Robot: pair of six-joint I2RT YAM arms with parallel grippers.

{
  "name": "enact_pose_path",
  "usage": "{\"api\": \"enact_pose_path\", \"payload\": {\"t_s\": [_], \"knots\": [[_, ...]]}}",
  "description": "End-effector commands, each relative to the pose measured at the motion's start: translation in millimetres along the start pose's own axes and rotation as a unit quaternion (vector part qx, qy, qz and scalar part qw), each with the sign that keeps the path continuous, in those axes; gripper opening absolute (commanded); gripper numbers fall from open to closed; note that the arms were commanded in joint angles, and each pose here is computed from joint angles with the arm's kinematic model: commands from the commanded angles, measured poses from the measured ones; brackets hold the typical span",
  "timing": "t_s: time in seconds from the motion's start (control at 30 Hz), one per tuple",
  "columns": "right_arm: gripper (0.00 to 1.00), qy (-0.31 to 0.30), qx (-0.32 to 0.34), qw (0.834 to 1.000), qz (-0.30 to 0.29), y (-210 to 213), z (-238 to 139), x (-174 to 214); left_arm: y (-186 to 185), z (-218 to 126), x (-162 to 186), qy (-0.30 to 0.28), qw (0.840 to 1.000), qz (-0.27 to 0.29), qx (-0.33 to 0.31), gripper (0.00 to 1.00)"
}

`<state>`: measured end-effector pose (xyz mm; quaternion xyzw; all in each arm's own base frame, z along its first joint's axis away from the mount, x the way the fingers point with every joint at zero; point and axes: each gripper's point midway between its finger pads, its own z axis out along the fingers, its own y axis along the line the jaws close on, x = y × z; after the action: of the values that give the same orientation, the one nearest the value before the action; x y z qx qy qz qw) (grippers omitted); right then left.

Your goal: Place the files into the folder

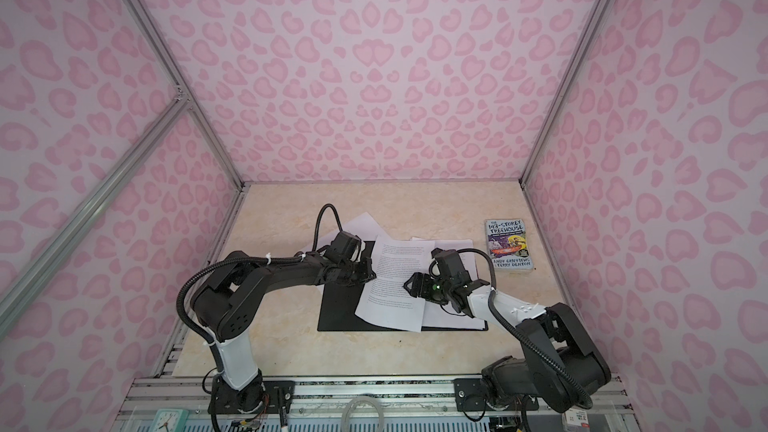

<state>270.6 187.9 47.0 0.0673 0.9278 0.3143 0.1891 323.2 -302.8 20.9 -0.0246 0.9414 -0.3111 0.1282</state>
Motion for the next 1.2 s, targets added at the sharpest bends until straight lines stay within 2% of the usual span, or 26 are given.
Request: {"api": "enact_pose_path", "payload": {"t_s": [0.0,0.17,0.5,0.73,0.87,1.07,1.17], "knots": [[0.75,-0.024,-0.005,1.0,0.013,3,0,-8,-6,3,0,0.001,1.0,-0.001,0.021,0.03],[0.69,-0.039,-0.016,0.999,0.02,8,-9,-10,-8,5,1,0.003,1.0,-0.004,0.03,0.03],[0.65,-0.041,-0.016,0.999,0.024,8,-15,-8,-28,12,5,0.016,0.994,-0.017,0.104,0.03],[0.54,-0.04,-0.008,0.999,0.028,2,-11,-9,-28,16,8,0.024,0.992,-0.029,0.116,0.03],[0.44,-0.04,0.0,0.999,0.033,-4,-10,-8,-25,19,9,0.026,0.993,-0.033,0.115,0.03],[0.22,-0.035,0.01,0.999,0.031,-9,-10,-6,-29,17,8,0.026,0.992,-0.03,0.123,0.04],[0.07,-0.026,0.024,0.999,0.023,-14,-11,-4,-34,13,7,0.023,0.991,-0.023,0.129,0.11]]}}
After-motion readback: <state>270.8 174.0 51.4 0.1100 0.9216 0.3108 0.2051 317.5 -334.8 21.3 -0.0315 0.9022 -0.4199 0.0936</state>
